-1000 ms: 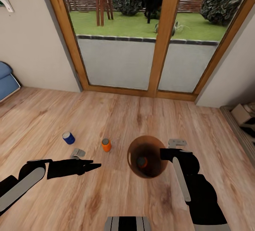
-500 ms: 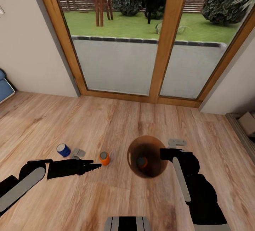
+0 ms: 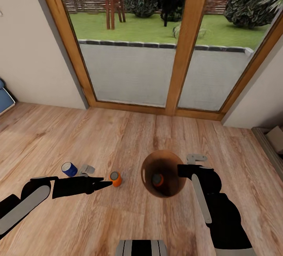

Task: Put the three can of soda from the living room inside the tash can in the kitchen.

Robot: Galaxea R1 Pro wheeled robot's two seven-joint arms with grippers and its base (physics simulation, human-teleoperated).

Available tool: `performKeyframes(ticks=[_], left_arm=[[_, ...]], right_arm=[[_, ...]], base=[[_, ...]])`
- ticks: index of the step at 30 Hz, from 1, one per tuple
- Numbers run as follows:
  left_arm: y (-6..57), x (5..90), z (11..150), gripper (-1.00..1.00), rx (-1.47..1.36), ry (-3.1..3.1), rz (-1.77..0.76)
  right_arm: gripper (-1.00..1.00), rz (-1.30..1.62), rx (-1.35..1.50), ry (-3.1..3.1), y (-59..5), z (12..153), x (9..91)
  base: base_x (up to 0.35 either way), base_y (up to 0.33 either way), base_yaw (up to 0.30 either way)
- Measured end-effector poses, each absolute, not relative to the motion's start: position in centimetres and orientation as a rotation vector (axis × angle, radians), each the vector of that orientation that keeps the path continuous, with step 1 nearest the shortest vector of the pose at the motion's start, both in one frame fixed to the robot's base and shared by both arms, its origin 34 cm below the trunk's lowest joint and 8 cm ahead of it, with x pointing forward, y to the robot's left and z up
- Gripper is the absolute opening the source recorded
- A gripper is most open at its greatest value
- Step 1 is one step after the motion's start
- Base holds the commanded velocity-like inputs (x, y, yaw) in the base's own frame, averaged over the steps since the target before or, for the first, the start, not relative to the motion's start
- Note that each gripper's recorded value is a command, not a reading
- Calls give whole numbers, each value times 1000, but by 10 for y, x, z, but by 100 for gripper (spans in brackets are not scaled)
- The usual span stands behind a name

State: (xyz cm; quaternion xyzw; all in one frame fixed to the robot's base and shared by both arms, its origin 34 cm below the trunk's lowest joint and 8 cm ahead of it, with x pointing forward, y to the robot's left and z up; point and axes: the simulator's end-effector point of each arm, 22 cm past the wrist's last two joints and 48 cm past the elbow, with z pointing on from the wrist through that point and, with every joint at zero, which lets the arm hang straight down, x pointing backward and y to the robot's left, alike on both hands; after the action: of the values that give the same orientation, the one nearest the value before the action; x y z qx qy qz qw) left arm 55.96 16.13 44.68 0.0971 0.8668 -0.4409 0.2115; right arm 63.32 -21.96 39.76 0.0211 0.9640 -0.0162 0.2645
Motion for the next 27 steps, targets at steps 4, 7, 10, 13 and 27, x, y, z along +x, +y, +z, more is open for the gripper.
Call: performKeyframes(ticks=[4,7,10,13,27], left_arm=[[161,560,447,100,271,2406,-1226],[161,560,447,100,271,2406,-1226],[161,560,447,100,271,2406,-1226],[161,560,447,100,271,2405,-1226],[161,560,447,100,271,2405,-1226]], right_arm=[[-100,-41,58,2605,-219,397,633],[-100,-41,58,2605,-219,398,633],[-100,-43,57,2605,-219,397,633],[-100,-42,57,2606,-219,397,633],[-100,-42,57,2606,-219,397,633]], base=[[0,0,0],[0,0,0],[0,0,0],[0,0,0],[0,0,0]])
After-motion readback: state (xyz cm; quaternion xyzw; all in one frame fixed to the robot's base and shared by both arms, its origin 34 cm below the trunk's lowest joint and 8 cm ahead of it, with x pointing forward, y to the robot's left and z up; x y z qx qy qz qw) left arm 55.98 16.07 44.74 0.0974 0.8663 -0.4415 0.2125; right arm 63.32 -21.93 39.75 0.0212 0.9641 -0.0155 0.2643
